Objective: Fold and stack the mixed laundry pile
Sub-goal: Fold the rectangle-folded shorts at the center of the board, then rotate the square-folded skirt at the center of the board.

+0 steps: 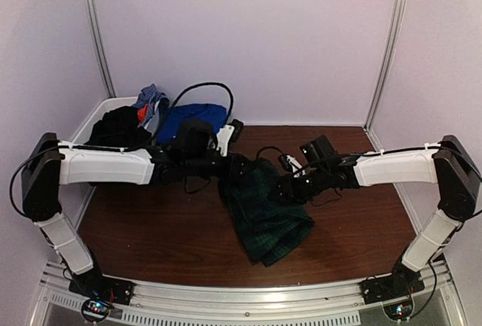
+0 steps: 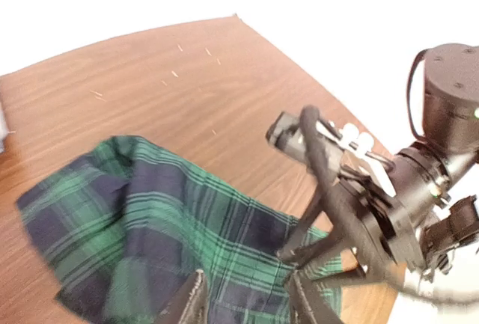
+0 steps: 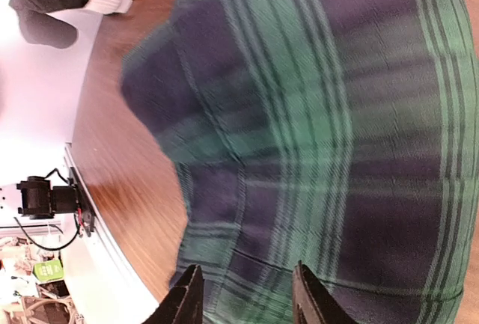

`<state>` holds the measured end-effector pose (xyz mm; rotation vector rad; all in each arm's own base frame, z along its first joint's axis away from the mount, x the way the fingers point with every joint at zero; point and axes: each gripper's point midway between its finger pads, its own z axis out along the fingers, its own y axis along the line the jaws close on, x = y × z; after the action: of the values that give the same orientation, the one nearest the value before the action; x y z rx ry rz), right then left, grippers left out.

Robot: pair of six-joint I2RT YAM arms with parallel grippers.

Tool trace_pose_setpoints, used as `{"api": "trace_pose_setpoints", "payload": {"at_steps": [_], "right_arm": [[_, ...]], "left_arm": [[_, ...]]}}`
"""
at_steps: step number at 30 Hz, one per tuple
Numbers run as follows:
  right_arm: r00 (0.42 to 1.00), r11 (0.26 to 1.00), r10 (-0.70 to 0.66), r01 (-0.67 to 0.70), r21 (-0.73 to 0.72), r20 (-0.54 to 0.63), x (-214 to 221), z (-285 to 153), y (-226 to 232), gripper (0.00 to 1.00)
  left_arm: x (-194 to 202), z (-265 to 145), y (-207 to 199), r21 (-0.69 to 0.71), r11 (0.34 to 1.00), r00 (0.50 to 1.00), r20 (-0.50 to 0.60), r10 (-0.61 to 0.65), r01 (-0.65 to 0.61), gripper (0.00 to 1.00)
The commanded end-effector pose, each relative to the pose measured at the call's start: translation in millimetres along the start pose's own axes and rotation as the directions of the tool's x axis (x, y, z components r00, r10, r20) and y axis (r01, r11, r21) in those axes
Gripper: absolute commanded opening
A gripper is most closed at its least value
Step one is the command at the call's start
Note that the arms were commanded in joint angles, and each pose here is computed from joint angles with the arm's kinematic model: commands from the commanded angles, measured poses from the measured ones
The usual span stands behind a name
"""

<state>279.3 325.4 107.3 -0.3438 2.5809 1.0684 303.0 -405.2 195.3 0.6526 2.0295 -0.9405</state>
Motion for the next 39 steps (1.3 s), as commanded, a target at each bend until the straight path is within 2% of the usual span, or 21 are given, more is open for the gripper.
{"api": "trace_pose_setpoints", "payload": {"at_steps": [1, 3, 5, 10, 13, 17, 19, 23, 28, 31, 34, 39], "right_arm": [[0.998, 0.997, 0.063, -0.064, 0.034, 0.022, 19, 5, -24, 0.41], [0.997, 0.995, 0.082, -0.082, 0.052, 0.003, 33, 9, -38, 0.40], [0.995, 0.992, 0.094, -0.091, 0.089, -0.032, 47, 16, -54, 0.41], [0.989, 0.976, 0.123, -0.106, 0.190, -0.077, 61, 18, -95, 0.40], [0.991, 0.965, 0.113, -0.093, 0.246, -0.066, 52, 12, -113, 0.41], [0.996, 0.956, 0.020, 0.007, 0.292, -0.087, 25, 15, -116, 0.41], [0.994, 0.961, -0.015, 0.044, 0.271, -0.107, 15, 16, -107, 0.41], [0.990, 0.962, -0.059, 0.090, 0.257, -0.126, 17, 7, -99, 0.42], [0.981, 0.965, -0.015, 0.065, 0.255, -0.192, 56, 6, -108, 0.42], [0.978, 0.977, 0.009, 0.036, 0.208, -0.211, 81, 14, -94, 0.42], [0.979, 0.993, 0.011, 0.014, 0.119, -0.205, 98, 25, -59, 0.42], [0.985, 1.000, -0.015, 0.012, -0.020, -0.171, 103, 36, 9, 0.46]], "left_arm": [[48, 43, 7, 0.004, 0.998, 0.983, -0.167, 0.069, -0.069, 0.37], [65, 57, 16, -0.019, 0.998, 0.976, -0.211, 0.060, -0.066, 0.36], [88, 65, 38, -0.098, 0.994, 0.966, -0.259, 0.016, -0.043, 0.32], [144, 47, 80, -0.253, 0.964, 0.936, -0.312, -0.162, 0.083, 0.28], [170, 34, 65, -0.216, 0.971, 0.921, -0.347, -0.178, 0.107, 0.27], [187, 25, 21, -0.122, 0.990, 0.913, -0.393, -0.108, 0.064, 0.28], [184, 18, 14, -0.117, 0.990, 0.917, -0.382, -0.112, 0.072, 0.30], [146, -5, 15, -0.152, 0.985, 0.959, -0.258, -0.115, 0.077, 0.34], [128, -6, 25, -0.176, 0.974, 0.962, -0.206, -0.176, 0.141, 0.39], [130, 5, 53, -0.207, 0.953, 0.944, -0.199, -0.263, 0.222, 0.36], [138, 27, 81, -0.245, 0.935, 0.924, -0.221, -0.311, 0.256, 0.34], [116, 81, 81, -0.149, 0.964, 0.933, -0.255, -0.253, 0.221, 0.34]]}}
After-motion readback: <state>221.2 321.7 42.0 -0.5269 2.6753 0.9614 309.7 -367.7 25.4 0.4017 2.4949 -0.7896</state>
